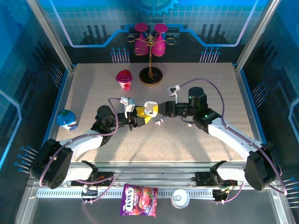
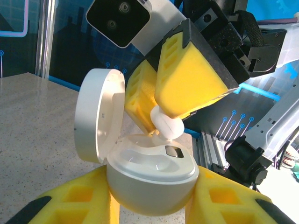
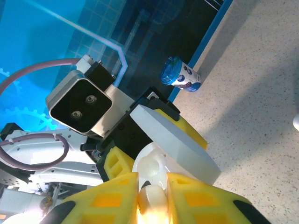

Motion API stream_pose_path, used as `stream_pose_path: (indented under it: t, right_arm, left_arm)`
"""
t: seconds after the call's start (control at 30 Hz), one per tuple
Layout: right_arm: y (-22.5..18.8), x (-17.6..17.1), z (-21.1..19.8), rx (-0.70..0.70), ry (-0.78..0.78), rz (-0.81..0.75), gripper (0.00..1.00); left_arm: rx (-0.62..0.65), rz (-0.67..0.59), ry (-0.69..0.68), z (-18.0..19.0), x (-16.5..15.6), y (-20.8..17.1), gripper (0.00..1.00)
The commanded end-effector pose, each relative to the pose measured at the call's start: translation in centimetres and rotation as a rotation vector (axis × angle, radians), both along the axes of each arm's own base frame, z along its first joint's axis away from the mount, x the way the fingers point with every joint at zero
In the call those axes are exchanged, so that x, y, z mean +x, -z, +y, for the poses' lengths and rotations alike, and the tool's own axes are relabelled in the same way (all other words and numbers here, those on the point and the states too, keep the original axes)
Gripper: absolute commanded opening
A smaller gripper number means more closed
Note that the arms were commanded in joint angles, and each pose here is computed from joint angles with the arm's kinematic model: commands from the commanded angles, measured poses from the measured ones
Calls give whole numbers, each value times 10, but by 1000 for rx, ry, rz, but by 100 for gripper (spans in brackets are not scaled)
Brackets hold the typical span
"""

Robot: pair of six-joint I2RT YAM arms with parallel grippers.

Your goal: Insert wireless bluetooth earbuds into charging case

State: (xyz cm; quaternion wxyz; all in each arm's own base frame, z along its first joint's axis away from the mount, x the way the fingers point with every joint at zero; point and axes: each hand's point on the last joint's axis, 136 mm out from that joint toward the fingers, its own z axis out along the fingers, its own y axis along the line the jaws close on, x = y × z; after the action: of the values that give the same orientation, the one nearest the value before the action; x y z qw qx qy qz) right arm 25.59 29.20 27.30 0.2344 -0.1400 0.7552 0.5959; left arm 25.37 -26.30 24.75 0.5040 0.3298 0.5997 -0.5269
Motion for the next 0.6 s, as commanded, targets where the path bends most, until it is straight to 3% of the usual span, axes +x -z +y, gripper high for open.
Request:
stream_pose_path:
  t: [0.0, 0.3, 0.57]
  right_arm:
    - [-11, 0, 0, -31, 22, -37, 25]
    - [-19, -2, -2, -52, 39, -48, 33]
    - [-25, -1, -8, -69, 81, -73, 48]
  left_arm:
    - [-42, -90, 43, -3, -5, -28, 28]
    - [-41, -87, 43, -3, -5, -26, 28]
    - [-37, -88, 45, -3, -5, -23, 28]
